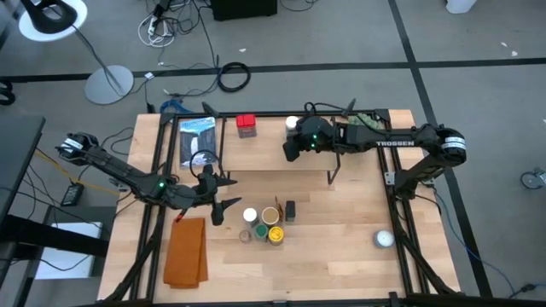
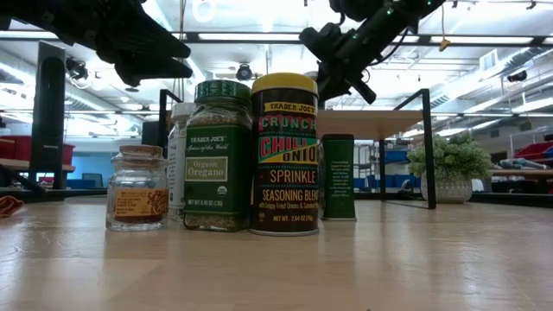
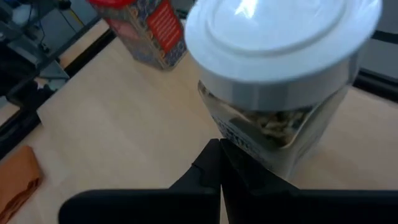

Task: Shelf spices
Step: Put the right white seasoning bottle on the shelf, then put the white seasoning bottle on the shelf aligned with the other white seasoning bottle

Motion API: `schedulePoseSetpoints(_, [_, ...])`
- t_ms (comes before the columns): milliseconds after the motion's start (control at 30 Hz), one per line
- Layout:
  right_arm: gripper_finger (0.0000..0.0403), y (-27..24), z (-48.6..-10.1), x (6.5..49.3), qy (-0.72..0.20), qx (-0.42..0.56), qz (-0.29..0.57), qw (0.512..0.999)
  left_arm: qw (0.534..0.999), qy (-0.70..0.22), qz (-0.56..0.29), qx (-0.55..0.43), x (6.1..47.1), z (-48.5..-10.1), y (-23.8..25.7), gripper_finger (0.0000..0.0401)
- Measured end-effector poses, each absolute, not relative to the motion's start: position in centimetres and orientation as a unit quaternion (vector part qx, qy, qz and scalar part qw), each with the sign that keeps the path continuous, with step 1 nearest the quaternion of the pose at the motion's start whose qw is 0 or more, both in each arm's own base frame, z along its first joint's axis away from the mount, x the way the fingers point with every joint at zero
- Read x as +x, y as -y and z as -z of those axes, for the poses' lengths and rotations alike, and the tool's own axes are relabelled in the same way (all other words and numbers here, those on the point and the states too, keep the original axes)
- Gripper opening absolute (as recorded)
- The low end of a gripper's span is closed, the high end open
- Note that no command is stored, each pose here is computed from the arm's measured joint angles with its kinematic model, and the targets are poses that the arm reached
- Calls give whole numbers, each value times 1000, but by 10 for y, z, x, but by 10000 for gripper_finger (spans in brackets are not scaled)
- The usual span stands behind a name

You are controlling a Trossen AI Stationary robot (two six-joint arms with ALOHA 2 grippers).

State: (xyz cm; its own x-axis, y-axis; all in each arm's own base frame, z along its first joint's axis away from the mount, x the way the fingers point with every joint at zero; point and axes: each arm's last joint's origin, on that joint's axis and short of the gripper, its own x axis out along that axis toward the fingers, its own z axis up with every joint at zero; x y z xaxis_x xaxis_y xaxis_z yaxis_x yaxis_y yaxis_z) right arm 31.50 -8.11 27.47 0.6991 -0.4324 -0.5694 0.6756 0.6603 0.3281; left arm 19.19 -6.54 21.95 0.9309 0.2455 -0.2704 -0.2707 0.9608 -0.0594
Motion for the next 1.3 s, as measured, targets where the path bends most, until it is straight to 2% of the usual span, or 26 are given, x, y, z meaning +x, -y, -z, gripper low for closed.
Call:
schedulePoseSetpoints(633, [0,93,-269,308,-276,252,293,880,981,-131,-131,-48,192,-220,65,278])
schedulePoseSetpoints(1300, [0,104,-269,305,-281,248,283,883,982,-132,-131,-43,192,-219,65,278])
